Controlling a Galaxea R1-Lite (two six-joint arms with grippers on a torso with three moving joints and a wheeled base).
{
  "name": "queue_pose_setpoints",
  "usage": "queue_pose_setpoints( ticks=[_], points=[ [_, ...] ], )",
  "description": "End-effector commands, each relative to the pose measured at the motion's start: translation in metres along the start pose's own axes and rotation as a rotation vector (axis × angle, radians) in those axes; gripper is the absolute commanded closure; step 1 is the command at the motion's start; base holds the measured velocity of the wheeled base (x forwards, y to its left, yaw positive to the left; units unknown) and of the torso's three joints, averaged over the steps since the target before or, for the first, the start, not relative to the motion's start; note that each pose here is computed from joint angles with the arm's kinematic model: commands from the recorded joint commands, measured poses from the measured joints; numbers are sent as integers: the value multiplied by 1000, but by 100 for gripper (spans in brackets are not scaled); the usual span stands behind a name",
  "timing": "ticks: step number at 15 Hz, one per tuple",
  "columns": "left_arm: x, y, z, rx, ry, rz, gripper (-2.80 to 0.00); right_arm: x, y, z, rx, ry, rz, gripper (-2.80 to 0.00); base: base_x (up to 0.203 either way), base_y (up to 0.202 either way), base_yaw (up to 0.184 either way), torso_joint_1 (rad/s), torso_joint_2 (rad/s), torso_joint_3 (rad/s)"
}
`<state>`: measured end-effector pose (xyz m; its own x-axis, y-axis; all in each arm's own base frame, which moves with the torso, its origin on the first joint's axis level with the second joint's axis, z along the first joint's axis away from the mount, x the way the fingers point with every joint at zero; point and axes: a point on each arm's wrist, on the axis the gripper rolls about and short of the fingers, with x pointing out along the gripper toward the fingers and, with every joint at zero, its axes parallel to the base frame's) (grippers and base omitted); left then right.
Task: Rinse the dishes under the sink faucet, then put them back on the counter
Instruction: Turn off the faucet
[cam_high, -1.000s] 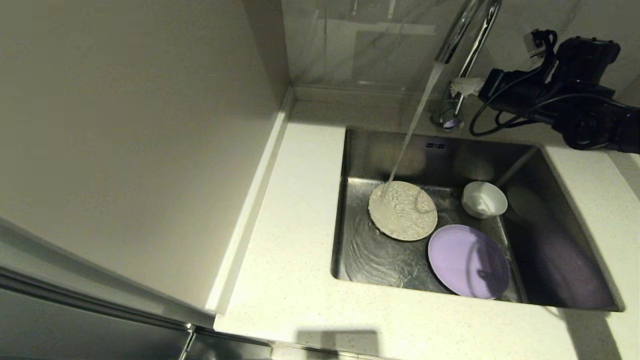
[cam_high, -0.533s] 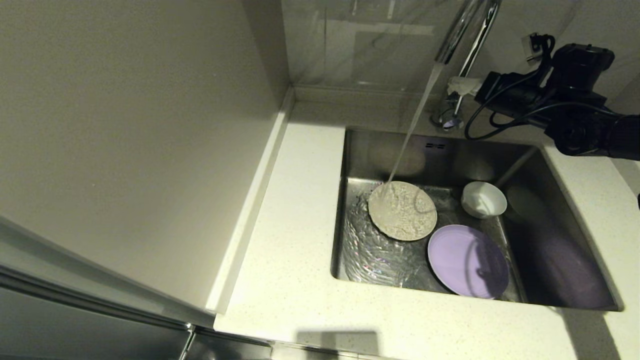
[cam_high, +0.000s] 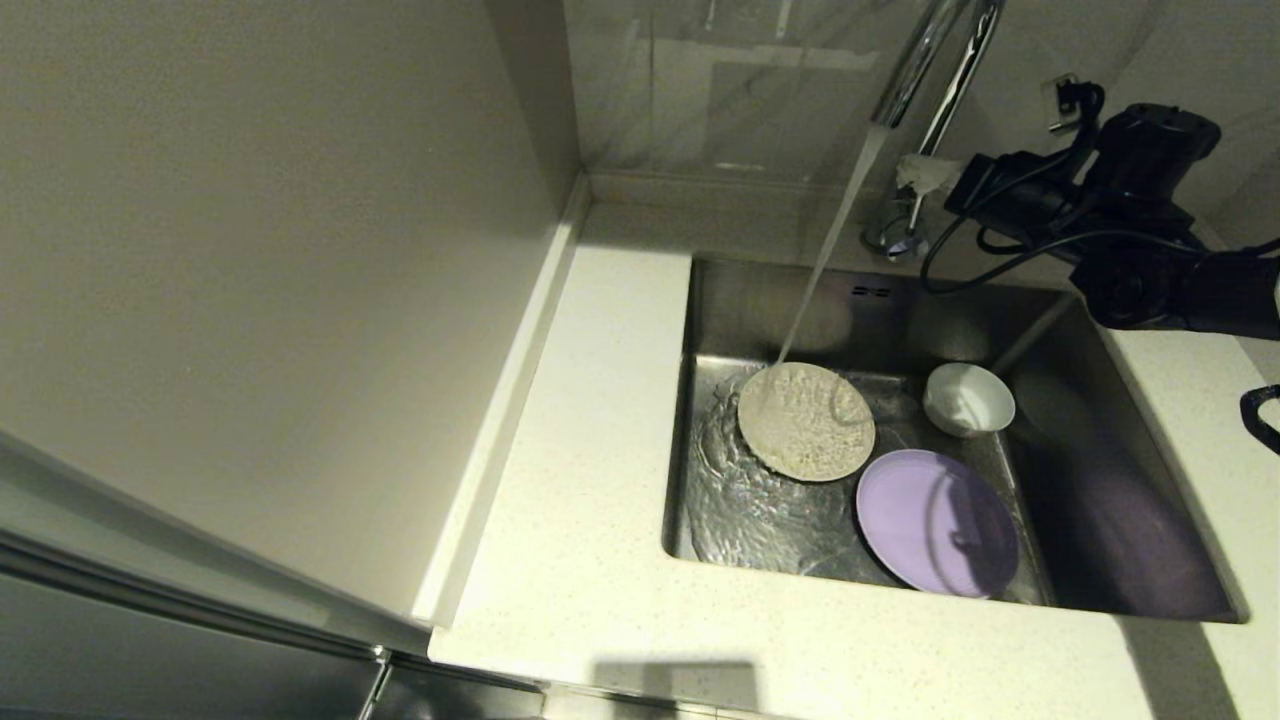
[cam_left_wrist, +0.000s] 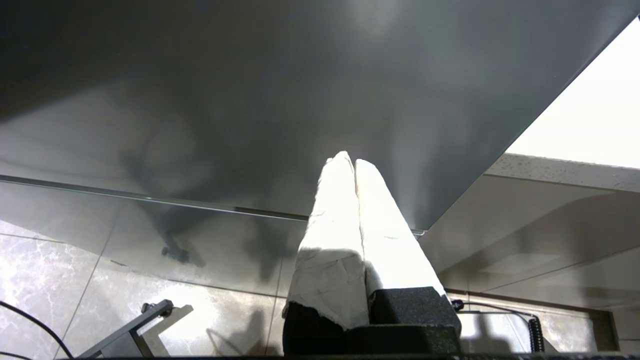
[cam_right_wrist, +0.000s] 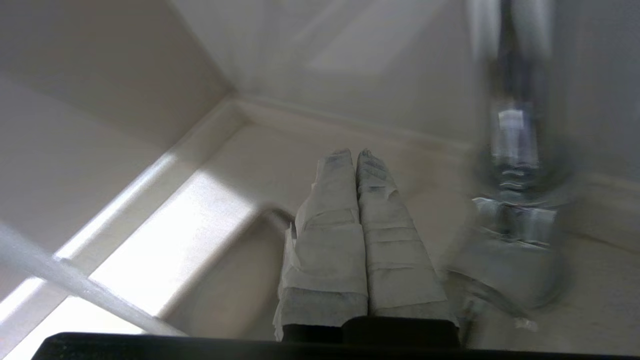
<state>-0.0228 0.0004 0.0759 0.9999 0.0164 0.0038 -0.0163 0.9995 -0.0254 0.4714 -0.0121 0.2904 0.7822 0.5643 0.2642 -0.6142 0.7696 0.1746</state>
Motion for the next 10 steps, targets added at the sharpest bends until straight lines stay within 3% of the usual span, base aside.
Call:
queue_pose_setpoints(
  ticks=[1, 4, 6, 8, 10],
  points=[
    [0, 0, 0, 0, -4, 0, 0, -3, 6, 13, -26, -35, 18, 0, 0, 0, 0, 0, 0, 0],
    [0, 0, 0, -1, -4, -1, 0, -8, 20, 39, -77, -103, 43, 0, 0, 0, 0, 0, 0, 0],
    [0, 0, 0, 0, -5, 0, 0, -15, 32, 57, -29, -129, 59, 0, 0, 0, 0, 0, 0, 0],
    [0, 0, 0, -1, -4, 0, 0, -21, 40, 68, 24, -84, 43, 0, 0, 0, 0, 0, 0, 0],
    [0, 0, 0, -1, -4, 0, 0, -28, 45, 68, 91, 24, -8, 0, 0, 0, 0, 0, 0, 0]
  ],
)
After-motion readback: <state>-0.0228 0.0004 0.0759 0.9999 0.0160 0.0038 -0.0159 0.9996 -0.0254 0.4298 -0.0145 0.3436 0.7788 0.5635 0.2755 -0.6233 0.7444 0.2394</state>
